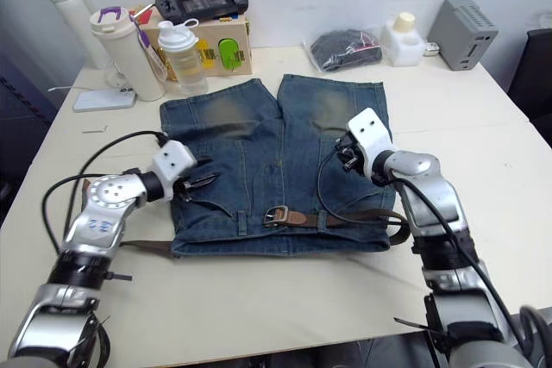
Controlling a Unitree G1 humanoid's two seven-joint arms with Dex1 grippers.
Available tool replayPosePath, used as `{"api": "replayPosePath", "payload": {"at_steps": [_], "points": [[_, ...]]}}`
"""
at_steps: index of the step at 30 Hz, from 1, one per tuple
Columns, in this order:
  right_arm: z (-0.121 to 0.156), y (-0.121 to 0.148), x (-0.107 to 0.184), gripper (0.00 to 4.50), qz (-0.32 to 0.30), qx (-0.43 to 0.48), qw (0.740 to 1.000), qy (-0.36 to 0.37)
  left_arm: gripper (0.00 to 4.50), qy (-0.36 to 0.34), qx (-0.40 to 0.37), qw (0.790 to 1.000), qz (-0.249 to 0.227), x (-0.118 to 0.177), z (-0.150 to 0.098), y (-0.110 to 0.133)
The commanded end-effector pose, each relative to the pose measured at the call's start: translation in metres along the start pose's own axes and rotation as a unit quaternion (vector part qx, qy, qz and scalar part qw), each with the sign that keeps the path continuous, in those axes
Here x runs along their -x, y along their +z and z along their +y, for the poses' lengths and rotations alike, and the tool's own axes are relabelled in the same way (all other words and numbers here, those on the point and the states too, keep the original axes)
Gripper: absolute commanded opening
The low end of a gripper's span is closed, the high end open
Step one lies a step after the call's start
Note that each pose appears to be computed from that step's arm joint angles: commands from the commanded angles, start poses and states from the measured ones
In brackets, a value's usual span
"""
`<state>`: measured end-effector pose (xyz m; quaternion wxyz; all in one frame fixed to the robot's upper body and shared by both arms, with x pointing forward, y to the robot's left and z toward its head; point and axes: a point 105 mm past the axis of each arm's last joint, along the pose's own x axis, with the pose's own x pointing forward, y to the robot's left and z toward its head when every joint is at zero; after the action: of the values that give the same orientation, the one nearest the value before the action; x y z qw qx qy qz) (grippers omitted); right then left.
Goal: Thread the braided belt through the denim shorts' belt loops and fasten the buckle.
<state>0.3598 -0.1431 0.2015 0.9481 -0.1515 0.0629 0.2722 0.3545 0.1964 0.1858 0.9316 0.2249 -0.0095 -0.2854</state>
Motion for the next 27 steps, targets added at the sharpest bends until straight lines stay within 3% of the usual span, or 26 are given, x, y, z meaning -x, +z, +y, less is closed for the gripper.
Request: {"api": "replayPosePath", "payload": {"at_steps": [1, 2, 6, 10, 18, 27], "points": [[0.014, 0.042, 0.034, 3.83, -0.097, 0.017, 0.994, 0.040, 4.23, 0.085, 0.037, 0.996, -0.018, 0.042, 0.028, 0.025], [0.022, 0.048, 0.042, 4.40, -0.115, 0.013, 0.991, 0.065, 4.50, 0.105, 0.051, 0.993, -0.010, 0.052, 0.034, 0.022], [0.056, 0.054, 0.063, 4.46, -0.145, -0.006, 0.975, 0.168, 4.50, 0.214, 0.105, 0.969, 0.063, 0.099, 0.061, -0.017], [0.078, 0.042, 0.069, 4.46, -0.127, 0.001, 0.968, 0.218, 4.50, 0.256, 0.158, 0.944, 0.134, 0.130, 0.062, -0.051], [0.098, 0.021, 0.069, 4.46, -0.087, 0.019, 0.964, 0.251, 4.50, 0.279, 0.237, 0.911, 0.190, 0.146, 0.049, -0.088], [0.101, 0.018, 0.066, 4.46, -0.079, 0.020, 0.967, 0.241, 4.50, 0.281, 0.306, 0.877, 0.242, 0.155, 0.022, -0.131]]}}
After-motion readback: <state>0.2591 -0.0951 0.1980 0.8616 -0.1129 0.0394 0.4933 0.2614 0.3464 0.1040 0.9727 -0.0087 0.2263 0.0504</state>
